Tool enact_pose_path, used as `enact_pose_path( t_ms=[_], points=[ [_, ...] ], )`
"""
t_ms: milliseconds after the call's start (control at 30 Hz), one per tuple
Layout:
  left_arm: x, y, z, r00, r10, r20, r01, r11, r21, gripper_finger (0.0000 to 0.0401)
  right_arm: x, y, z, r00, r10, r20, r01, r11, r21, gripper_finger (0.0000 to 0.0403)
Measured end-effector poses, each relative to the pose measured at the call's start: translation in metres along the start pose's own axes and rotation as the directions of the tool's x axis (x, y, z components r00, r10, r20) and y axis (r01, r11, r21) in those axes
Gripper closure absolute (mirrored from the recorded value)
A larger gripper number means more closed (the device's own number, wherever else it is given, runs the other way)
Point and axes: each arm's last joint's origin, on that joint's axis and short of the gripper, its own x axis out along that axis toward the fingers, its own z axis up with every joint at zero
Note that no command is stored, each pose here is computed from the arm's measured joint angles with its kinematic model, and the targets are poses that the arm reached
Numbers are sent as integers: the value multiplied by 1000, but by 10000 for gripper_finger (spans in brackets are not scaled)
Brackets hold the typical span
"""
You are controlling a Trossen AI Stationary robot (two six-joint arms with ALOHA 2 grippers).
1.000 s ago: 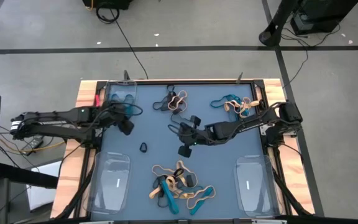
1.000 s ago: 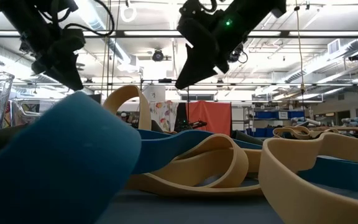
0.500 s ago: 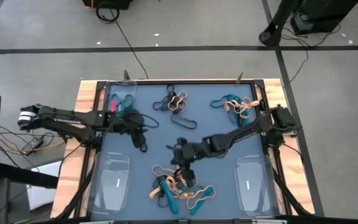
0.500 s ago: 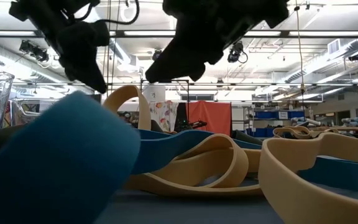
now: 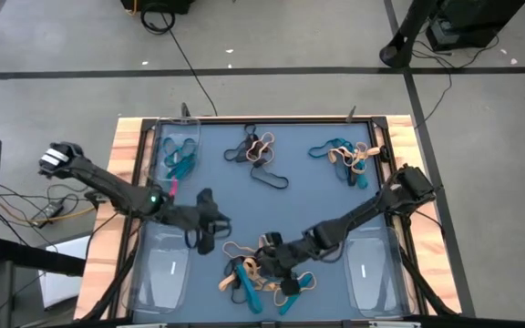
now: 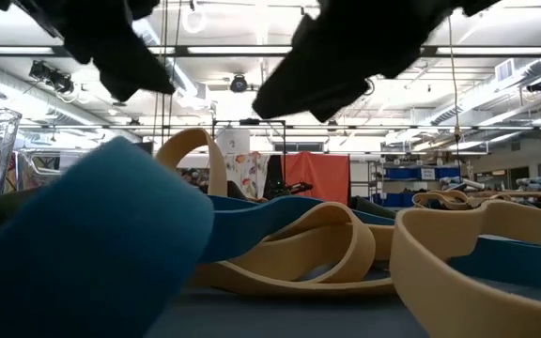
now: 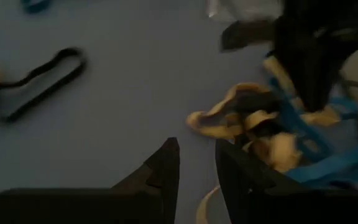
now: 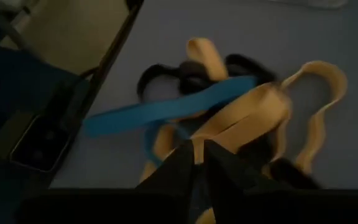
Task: Sort rubber bands into baskets
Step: Put the blue rubber band into the top transparent bin
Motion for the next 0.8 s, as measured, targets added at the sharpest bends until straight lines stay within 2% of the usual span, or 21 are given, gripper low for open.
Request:
enact_pose_path(
  t_ms=[200,300,400,800],
  points=[
    [19,-29,-15,997,-77,20,76,997,32,294,13,18,-8,993,-89,72,90,996,-5,314],
    [28,-39,-19,992,-114,46,112,993,36,294,20,22,-18,989,-138,48,141,989,-49,296],
    [35,-47,-25,989,-135,51,133,990,47,294,20,26,-20,989,-139,48,142,989,-50,283],
    [48,-54,-38,990,-141,30,138,987,84,294,23,21,-24,991,-134,11,134,991,-16,295]
  ],
)
